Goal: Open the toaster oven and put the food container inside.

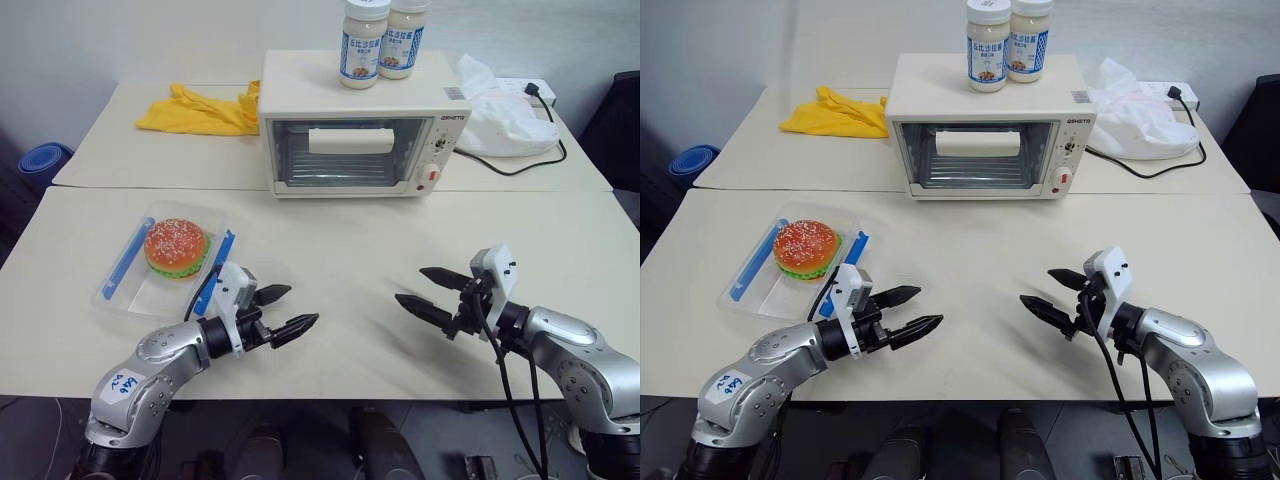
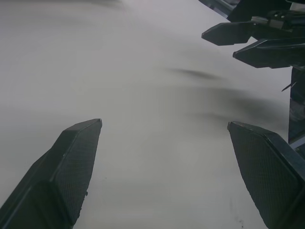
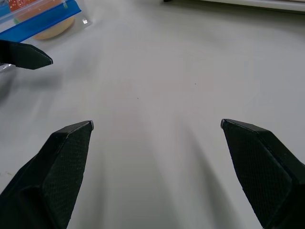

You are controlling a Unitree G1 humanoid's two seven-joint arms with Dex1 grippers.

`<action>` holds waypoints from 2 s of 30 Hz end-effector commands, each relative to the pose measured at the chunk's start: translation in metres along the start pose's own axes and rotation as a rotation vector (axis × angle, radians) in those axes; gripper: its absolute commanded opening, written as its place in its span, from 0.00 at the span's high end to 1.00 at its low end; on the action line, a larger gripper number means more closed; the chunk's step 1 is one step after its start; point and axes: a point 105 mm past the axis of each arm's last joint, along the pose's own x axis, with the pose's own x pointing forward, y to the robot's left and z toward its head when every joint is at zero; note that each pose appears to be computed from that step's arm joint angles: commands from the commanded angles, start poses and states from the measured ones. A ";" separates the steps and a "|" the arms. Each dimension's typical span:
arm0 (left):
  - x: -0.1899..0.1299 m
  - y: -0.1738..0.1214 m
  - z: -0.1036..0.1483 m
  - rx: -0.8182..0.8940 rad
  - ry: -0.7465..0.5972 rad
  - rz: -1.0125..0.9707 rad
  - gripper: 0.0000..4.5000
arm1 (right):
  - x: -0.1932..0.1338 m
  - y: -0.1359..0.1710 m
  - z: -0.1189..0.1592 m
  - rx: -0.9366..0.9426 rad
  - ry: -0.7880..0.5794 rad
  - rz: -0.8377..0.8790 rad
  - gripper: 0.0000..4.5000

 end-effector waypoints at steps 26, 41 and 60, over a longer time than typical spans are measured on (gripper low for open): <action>-0.032 -0.043 0.104 0.035 -0.219 -0.271 0.00 | 0.008 -0.006 0.093 0.003 -0.279 0.024 0.00; -0.030 0.029 0.174 0.384 -0.117 -0.027 0.00 | 0.091 -0.043 0.151 -0.121 -0.310 -0.033 0.00; -0.018 0.055 0.182 0.422 -0.154 0.068 0.00 | 0.093 -0.012 0.156 -0.153 -0.365 0.099 0.00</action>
